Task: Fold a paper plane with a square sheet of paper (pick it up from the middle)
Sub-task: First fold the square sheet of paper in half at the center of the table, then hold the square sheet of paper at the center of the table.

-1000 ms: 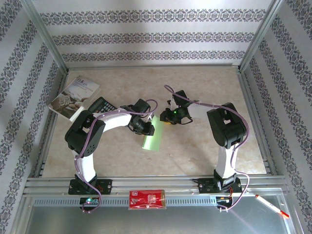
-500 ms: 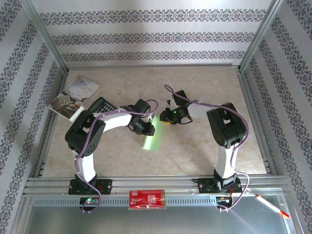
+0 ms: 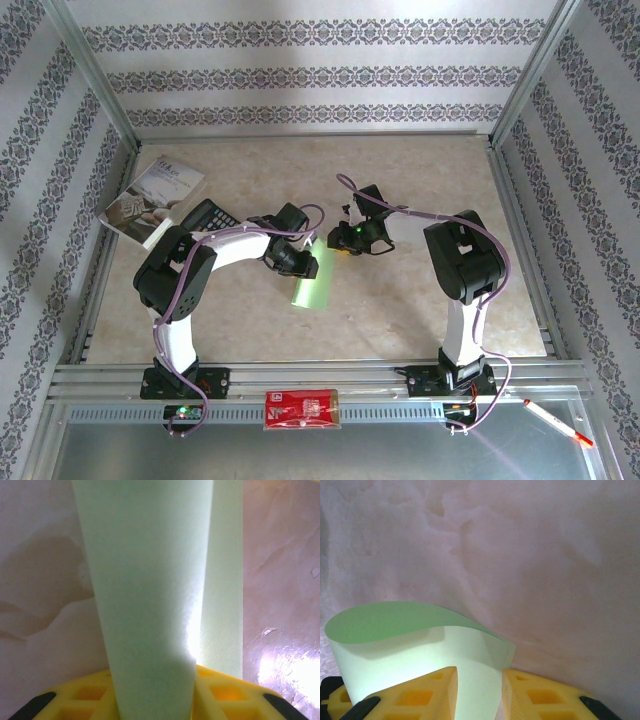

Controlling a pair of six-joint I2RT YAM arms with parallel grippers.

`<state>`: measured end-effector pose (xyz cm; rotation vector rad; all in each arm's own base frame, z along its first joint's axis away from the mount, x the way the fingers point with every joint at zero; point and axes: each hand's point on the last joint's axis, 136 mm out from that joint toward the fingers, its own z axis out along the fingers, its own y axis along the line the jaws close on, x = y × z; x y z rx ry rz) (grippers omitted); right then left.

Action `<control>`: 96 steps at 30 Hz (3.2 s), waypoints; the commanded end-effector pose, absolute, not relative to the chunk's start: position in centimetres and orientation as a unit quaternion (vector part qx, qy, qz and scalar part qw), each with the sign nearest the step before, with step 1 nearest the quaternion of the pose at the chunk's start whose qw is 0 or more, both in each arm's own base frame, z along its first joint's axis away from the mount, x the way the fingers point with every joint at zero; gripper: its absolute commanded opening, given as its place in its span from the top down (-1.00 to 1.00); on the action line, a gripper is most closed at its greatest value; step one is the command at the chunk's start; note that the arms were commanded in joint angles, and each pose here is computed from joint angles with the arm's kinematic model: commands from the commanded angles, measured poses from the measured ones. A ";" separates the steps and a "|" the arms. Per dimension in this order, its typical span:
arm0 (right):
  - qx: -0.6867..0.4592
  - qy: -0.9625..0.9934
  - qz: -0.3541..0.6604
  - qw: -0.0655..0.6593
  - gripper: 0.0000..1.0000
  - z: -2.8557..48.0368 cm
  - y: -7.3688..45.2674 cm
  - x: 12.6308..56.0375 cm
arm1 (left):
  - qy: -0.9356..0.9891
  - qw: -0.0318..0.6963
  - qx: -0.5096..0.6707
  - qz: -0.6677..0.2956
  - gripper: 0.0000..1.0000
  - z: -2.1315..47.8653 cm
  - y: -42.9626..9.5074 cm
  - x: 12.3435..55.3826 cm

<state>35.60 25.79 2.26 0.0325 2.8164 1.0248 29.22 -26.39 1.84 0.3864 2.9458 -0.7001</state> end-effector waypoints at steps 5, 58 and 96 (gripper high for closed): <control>-0.002 0.928 0.358 0.107 0.39 2.6 26.9 37.5 | 0.983 -0.056 0.111 -0.135 0.33 -2.6 -21.8 24.8; 0.009 0.929 0.363 0.074 0.98 3.5 26.6 29.7 | 0.987 -0.056 0.096 -0.114 0.30 -3.6 -21.0 24.4; 0.010 0.928 0.369 0.048 1.00 2.2 28.4 28.7 | 0.988 -0.059 0.096 -0.108 0.26 -4.1 -20.7 24.1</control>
